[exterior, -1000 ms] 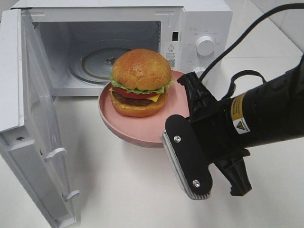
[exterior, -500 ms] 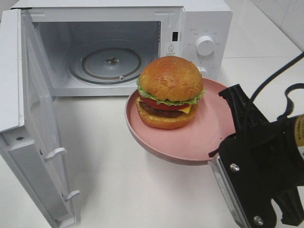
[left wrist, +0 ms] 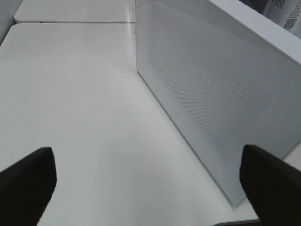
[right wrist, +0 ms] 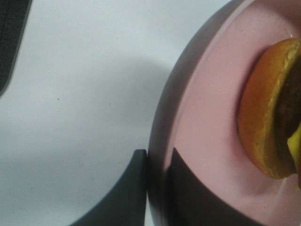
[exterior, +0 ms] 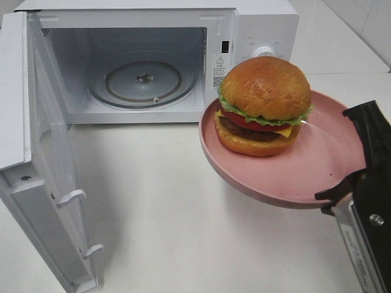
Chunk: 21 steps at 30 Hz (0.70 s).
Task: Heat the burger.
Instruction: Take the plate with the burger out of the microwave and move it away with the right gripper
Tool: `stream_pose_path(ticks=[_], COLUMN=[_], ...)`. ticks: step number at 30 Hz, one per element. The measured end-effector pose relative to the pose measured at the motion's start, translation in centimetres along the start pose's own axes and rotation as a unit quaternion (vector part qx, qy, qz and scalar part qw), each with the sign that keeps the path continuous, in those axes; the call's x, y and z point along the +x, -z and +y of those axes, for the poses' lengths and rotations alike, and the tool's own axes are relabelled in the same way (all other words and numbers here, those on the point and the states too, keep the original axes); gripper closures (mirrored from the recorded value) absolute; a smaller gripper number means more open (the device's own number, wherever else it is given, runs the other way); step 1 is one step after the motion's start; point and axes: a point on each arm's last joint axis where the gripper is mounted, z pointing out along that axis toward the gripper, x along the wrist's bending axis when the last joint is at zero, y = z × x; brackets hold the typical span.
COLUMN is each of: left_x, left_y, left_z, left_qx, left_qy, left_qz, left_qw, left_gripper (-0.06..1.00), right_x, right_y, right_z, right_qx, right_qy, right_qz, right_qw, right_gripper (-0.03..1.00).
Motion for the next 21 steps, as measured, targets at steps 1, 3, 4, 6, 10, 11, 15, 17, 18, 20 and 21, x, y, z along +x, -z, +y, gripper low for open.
stream_pose_path(ticks=[1, 3, 4, 6, 10, 11, 15, 17, 18, 20, 21], left_x=[0.0, 0.0, 0.0, 0.0, 0.0, 0.0, 0.0, 0.0, 0.0, 0.0, 0.0], left_y=[0.0, 0.0, 0.0, 0.0, 0.0, 0.0, 0.0, 0.0, 0.0, 0.0, 0.0], left_z=[0.0, 0.0, 0.0, 0.0, 0.0, 0.0, 0.0, 0.0, 0.0, 0.0, 0.0], left_qx=[0.000, 0.000, 0.000, 0.000, 0.000, 0.000, 0.000, 0.000, 0.000, 0.000, 0.000], left_qy=[0.000, 0.000, 0.000, 0.000, 0.000, 0.000, 0.000, 0.000, 0.000, 0.000, 0.000], left_qz=[0.000, 0.000, 0.000, 0.000, 0.000, 0.000, 0.000, 0.000, 0.000, 0.000, 0.000], left_qw=[1.000, 1.000, 1.000, 1.000, 1.000, 1.000, 1.000, 1.000, 1.000, 1.000, 1.000], left_gripper=[-0.03, -0.03, -0.03, -0.03, -0.03, -0.03, -0.03, -0.03, -0.03, -0.03, -0.03], right_x=[0.0, 0.2, 0.2, 0.5, 0.7, 0.9, 1.0, 1.1, 1.2, 1.3, 1.4], right_y=[0.0, 0.7, 0.7, 1.4, 1.9, 2.2, 2.6, 2.7, 2.8, 2.9, 2.9], right_z=[0.0, -0.4, -0.4, -0.8, -1.1, -1.4, -1.8, -2.0, -2.2, -2.5, -2.6], right_qx=[0.000, 0.008, 0.008, 0.015, 0.022, 0.029, 0.042, 0.053, 0.061, 0.075, 0.084], right_qy=[0.000, -0.014, -0.014, -0.025, -0.035, -0.043, -0.057, -0.071, -0.075, -0.086, -0.094], right_qz=[0.000, -0.005, -0.005, -0.009, -0.008, -0.009, -0.013, -0.013, -0.011, -0.009, -0.007], right_qw=[1.000, 1.000, 1.000, 1.000, 0.999, 0.999, 0.997, 0.996, 0.995, 0.993, 0.992], right_gripper=[0.88, 0.88, 0.88, 0.88, 0.88, 0.88, 0.88, 0.88, 0.88, 0.88, 0.88])
